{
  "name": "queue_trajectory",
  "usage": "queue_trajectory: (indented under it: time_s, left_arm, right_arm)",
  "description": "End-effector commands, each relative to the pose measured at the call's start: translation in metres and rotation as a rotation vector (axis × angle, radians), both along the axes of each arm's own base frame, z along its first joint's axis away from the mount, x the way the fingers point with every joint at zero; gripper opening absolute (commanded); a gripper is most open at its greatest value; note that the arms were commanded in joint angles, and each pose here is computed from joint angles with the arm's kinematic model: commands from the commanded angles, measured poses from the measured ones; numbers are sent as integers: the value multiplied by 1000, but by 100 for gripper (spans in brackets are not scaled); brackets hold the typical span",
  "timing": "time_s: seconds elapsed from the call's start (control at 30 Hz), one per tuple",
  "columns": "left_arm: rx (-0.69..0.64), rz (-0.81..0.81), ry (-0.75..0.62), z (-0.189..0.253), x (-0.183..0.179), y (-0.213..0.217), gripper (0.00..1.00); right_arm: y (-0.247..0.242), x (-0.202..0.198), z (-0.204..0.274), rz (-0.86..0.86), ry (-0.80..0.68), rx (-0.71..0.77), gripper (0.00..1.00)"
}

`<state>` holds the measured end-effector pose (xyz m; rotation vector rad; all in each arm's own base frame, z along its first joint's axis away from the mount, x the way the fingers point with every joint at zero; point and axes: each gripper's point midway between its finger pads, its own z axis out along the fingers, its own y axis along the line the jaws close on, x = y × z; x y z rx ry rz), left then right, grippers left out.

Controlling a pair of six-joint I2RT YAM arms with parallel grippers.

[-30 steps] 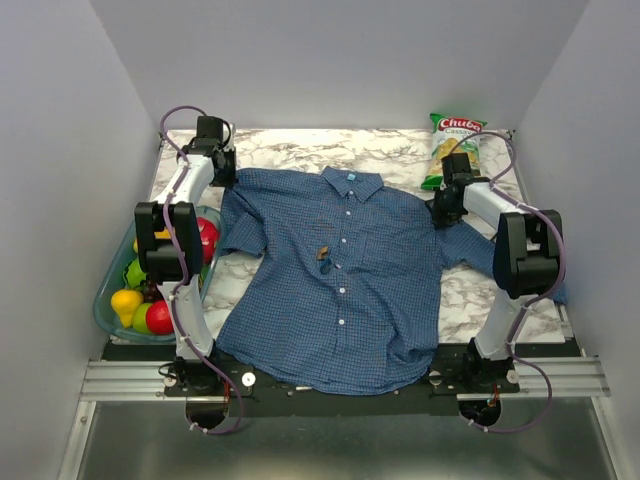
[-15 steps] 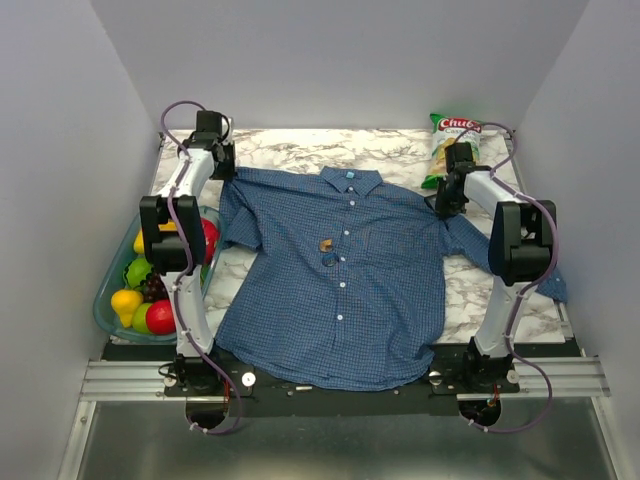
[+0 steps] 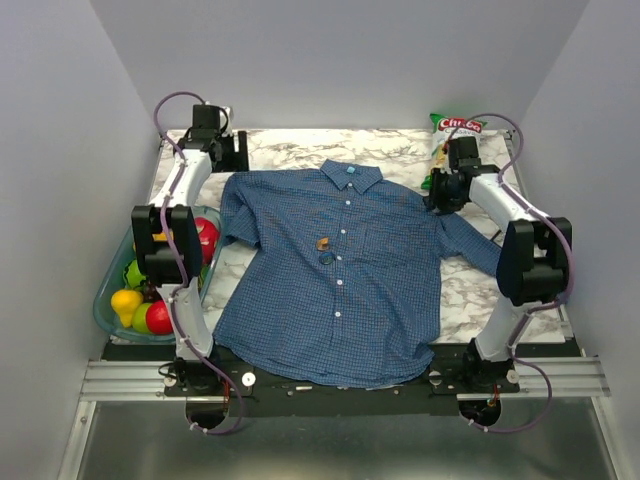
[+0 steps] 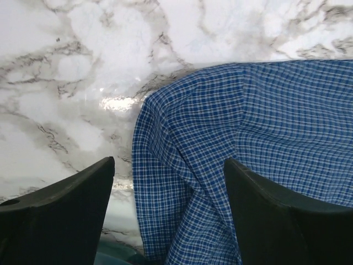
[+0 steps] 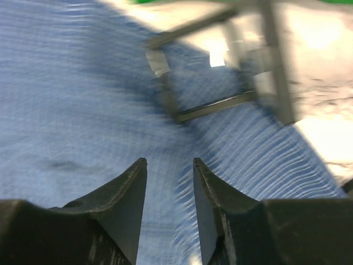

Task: Pin the brooch onto the clothing
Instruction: Flatten out the clothes at the center of the board.

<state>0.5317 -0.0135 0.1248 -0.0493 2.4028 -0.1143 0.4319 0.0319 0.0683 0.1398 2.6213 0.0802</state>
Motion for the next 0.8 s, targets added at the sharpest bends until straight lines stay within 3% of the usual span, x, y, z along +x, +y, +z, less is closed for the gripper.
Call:
queue_trajectory:
  time_s: [0.0, 0.13, 0.3, 0.77]
  left_arm:
    - [-7, -94, -177, 64, 1, -52, 90]
    - [-40, -231, -105, 40, -11, -124, 87]
    - [-95, -299, 45, -17, -17, -169, 84]
    - [-198, -247, 178, -86, -6, -175, 84]
  right_arm:
    - [58, -6, 42, 134, -106, 98, 48]
    - [91, 1, 45, 160, -99, 223, 49]
    - [121, 18, 34, 167, -63, 371, 49]
    - [120, 65, -29, -41, 65, 453, 51]
